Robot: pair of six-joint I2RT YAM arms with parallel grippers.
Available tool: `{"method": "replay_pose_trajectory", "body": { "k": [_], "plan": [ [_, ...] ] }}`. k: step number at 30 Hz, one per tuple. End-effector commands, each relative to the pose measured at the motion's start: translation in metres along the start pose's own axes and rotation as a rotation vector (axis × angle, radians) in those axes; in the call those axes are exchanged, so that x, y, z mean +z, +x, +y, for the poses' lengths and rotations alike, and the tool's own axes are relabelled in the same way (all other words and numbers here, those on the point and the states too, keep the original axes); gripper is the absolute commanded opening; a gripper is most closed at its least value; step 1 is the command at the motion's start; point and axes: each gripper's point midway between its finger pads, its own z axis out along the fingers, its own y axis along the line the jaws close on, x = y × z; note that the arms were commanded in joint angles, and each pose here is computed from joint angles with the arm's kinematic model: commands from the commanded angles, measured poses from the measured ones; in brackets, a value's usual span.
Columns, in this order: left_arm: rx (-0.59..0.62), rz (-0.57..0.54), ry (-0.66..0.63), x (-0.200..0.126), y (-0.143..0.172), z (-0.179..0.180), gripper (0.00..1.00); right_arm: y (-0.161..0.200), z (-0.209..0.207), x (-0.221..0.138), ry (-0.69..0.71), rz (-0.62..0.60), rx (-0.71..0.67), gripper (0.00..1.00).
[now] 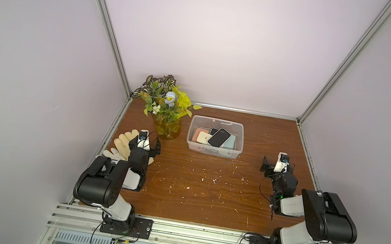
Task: Take the phone out of the storage box
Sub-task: Pick up the phone from the storage box.
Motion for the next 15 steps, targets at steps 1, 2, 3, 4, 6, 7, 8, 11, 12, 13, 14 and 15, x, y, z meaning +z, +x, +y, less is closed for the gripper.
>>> {"method": "replay_pose_trajectory", "body": {
  "k": [1,2,3,4,6,7,8,11,12,13,14,15],
  "plan": [
    [0.002,-0.001,-0.001,0.0002,0.0001,0.0015,1.0,-0.0139,0.0036,0.0032,-0.013,-0.044,-0.003,1.0],
    [0.002,-0.001,-0.001,0.0003,-0.0001,0.0015,1.0,-0.0135,0.0035,0.0033,-0.012,-0.043,-0.003,1.0],
    [0.002,-0.001,0.0,0.0002,0.0002,0.0015,1.0,-0.0137,0.0035,0.0033,-0.012,-0.044,-0.003,1.0],
    [0.002,-0.002,0.0,0.0004,-0.0004,0.0014,1.0,-0.0138,0.0037,0.0033,-0.013,-0.044,-0.003,1.0],
    [0.002,-0.002,0.0,0.0004,-0.0004,0.0014,1.0,-0.0137,0.0036,0.0033,-0.012,-0.044,-0.003,1.0],
    [0.003,0.0,-0.001,0.0002,0.0003,0.0017,1.0,-0.0137,0.0035,0.0033,-0.012,-0.044,-0.003,1.0],
    [0.002,-0.001,-0.001,0.0004,0.0,0.0015,1.0,-0.0136,0.0036,0.0033,-0.012,-0.044,-0.003,1.0],
    [0.002,0.0,0.001,0.0005,0.0004,0.001,1.0,-0.0137,0.0036,0.0043,-0.012,-0.041,-0.003,1.0],
    [0.003,-0.001,0.001,0.0005,0.0,0.0011,1.0,-0.0131,0.0035,0.004,-0.012,-0.04,-0.003,1.0],
    [0.003,-0.002,0.001,0.0005,-0.0005,0.0011,1.0,-0.0134,0.0035,0.004,-0.012,-0.041,-0.003,1.0],
    [0.002,-0.002,0.001,0.0005,-0.0004,0.0013,1.0,-0.0135,0.0035,0.004,-0.012,-0.041,-0.003,1.0],
    [0.003,-0.002,0.001,0.0004,-0.0004,0.0012,1.0,-0.0138,0.0035,0.0039,-0.012,-0.042,-0.003,1.0]
  ]
}}
